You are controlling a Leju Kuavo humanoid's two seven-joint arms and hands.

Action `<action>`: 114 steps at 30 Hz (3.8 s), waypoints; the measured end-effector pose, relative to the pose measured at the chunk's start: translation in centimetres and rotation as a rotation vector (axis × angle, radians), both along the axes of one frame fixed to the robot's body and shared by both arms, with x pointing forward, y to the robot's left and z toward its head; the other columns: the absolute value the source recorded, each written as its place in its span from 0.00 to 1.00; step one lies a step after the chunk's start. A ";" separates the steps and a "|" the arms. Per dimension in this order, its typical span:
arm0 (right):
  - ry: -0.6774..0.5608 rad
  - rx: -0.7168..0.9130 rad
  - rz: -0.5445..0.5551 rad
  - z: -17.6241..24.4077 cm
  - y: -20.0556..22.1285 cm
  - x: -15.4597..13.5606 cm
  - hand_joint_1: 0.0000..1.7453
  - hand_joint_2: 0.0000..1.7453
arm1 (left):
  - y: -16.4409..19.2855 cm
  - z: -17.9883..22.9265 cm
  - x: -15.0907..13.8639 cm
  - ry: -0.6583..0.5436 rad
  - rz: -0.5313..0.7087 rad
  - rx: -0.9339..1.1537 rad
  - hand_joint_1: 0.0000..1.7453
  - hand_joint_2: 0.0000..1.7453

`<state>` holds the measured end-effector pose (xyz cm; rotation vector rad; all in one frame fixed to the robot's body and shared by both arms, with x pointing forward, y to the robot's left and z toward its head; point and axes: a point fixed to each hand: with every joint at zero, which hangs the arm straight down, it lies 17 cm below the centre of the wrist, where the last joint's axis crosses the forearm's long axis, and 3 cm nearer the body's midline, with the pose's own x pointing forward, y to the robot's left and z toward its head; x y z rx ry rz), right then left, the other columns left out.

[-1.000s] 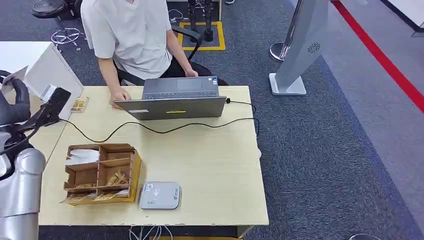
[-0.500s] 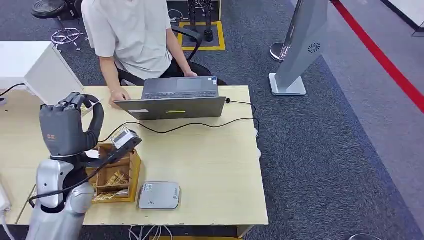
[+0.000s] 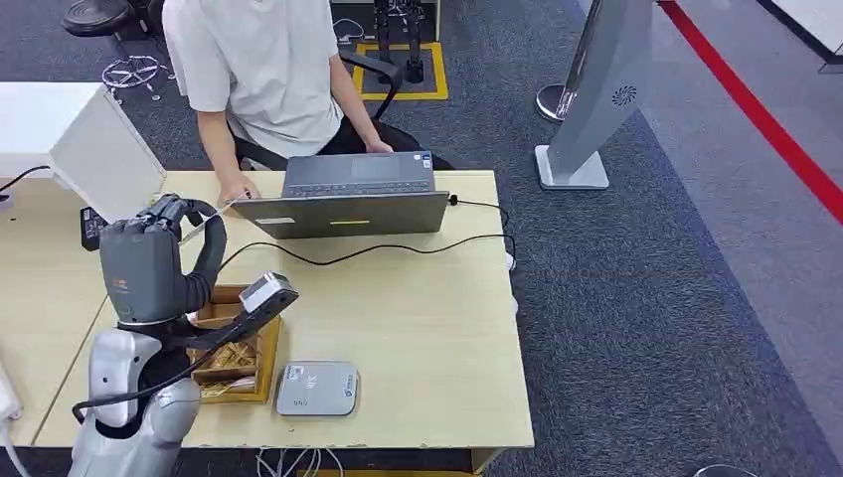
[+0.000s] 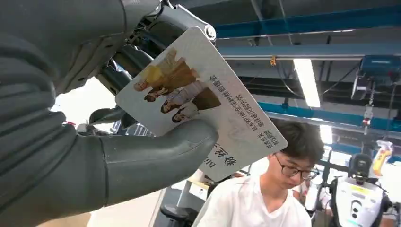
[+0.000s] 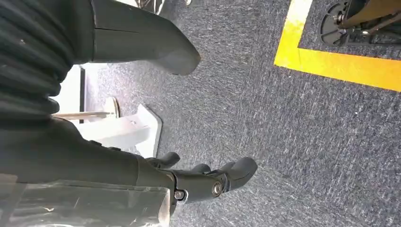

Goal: Pass the card to the sensor for recognition and then transmit it.

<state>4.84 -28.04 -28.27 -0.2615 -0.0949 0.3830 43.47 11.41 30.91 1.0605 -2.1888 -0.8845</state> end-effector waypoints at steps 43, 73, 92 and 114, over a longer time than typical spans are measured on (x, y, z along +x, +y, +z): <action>0.022 -0.011 -0.141 -0.1 -0.8 -1.3 0.00 1.00 | -5.5 -17.6 -5.3 0.461 -0.133 0.428 1.00 1.00; 0.033 -0.019 -0.167 -0.1 -1.0 -1.6 0.00 1.00 | -3.7 -21.5 -6.8 0.553 -0.156 0.527 1.00 1.00; 0.032 -0.019 -0.144 -0.1 -1.1 -1.4 0.00 1.00 | -3.9 -28.3 -11.6 0.730 -0.298 0.596 1.00 1.00; 0.029 -0.016 -0.131 -0.1 -1.1 -1.0 0.00 1.00 | -3.9 -30.8 -12.3 0.801 -0.299 0.631 1.00 1.00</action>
